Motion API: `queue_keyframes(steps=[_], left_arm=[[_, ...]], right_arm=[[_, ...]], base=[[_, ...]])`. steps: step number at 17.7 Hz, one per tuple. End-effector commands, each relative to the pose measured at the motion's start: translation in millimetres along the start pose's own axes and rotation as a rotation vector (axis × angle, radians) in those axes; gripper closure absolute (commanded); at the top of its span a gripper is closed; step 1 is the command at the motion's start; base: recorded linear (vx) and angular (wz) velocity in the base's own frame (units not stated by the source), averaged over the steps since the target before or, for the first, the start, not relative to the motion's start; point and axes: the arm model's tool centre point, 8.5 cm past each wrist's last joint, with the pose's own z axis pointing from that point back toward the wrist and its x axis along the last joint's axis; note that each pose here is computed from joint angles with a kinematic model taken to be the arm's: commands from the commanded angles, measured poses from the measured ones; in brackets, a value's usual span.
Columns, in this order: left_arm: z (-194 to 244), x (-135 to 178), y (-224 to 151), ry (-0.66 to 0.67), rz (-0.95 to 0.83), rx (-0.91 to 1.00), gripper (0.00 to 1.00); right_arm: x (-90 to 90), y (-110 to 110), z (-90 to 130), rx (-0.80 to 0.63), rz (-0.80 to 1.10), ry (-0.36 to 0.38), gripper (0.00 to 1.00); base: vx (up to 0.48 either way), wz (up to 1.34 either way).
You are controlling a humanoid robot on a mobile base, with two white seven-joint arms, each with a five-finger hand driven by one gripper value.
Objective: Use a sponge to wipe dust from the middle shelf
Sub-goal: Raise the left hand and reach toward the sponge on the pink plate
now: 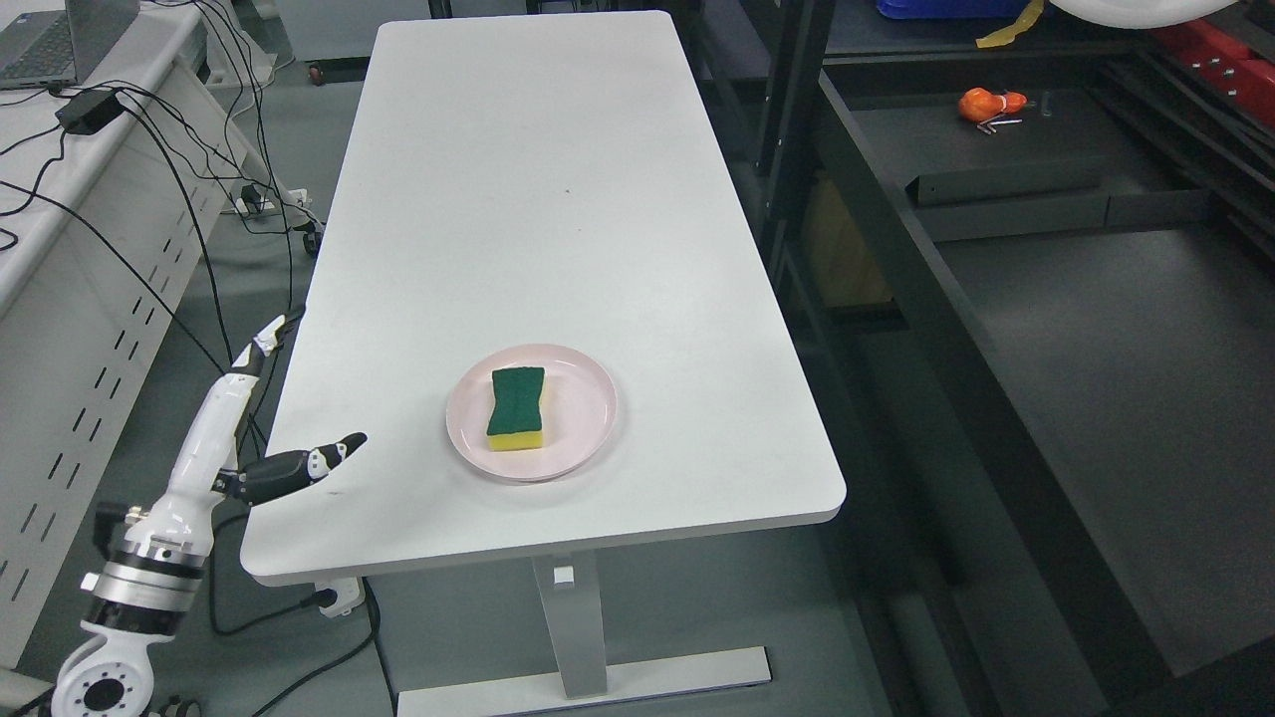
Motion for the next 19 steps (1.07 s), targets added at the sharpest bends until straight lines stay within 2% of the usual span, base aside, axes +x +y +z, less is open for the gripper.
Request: queue_keyframes(steps=[1,2,3,5,7,9,12,14,19], left_arm=[[-24.6,-54.4,39.7,0.087,-0.552,-0.507,0.01],[-49.3,-38.5,38.6,0.037,-0.532,-0.487,0.02],[-68.1,-20.5,20.1,-0.027,-0.472,-0.469,0.02],[-83.1,-3.6,-1.5,-0.083,-0.446,-0.533,0.02],[-90.8,3.0,-10.9,-0.093,-0.500,-0.691,0.07],[-103.0,5.8,-2.7,-0.077,-0.601,-0.740,0.11],[-129.3,18.7,3.8,-0.065,-0.768,-0.784,0.11],[-147.1,36.7,-3.4,-0.118,-0.834,-0.817,0.12],[-160.6,56.1,-37.2,-0.187,-0.893,-0.895,0.13]], right_arm=[[9.9,-10.5,-0.1,-0.020,-0.003,-0.026,0.00],[9.9,-10.5,-0.1,-0.020,-0.003,-0.026,0.00],[9.9,-10.5,-0.1,-0.020,-0.003,-0.026,0.00],[9.9,-10.5,-0.1,-0.020,-0.003,-0.026,0.00],[9.9,-10.5,-0.1,-0.020,-0.003,-0.026,0.00],[9.9,-10.5,-0.1,-0.020,-0.003,-0.026,0.00],[9.9,-10.5,-0.1,-0.020,-0.003,-0.026,0.00],[9.0,-10.8,-0.2,-0.021,-0.003,-0.025,0.00],[9.9,-10.5,-0.1,-0.020,-0.003,-0.026,0.00]], base=[[0.000,0.00],[0.000,0.00],[0.000,0.00],[0.000,0.00],[0.000,0.00],[0.000,0.00],[0.000,0.00],[0.000,0.00],[0.000,0.00]])
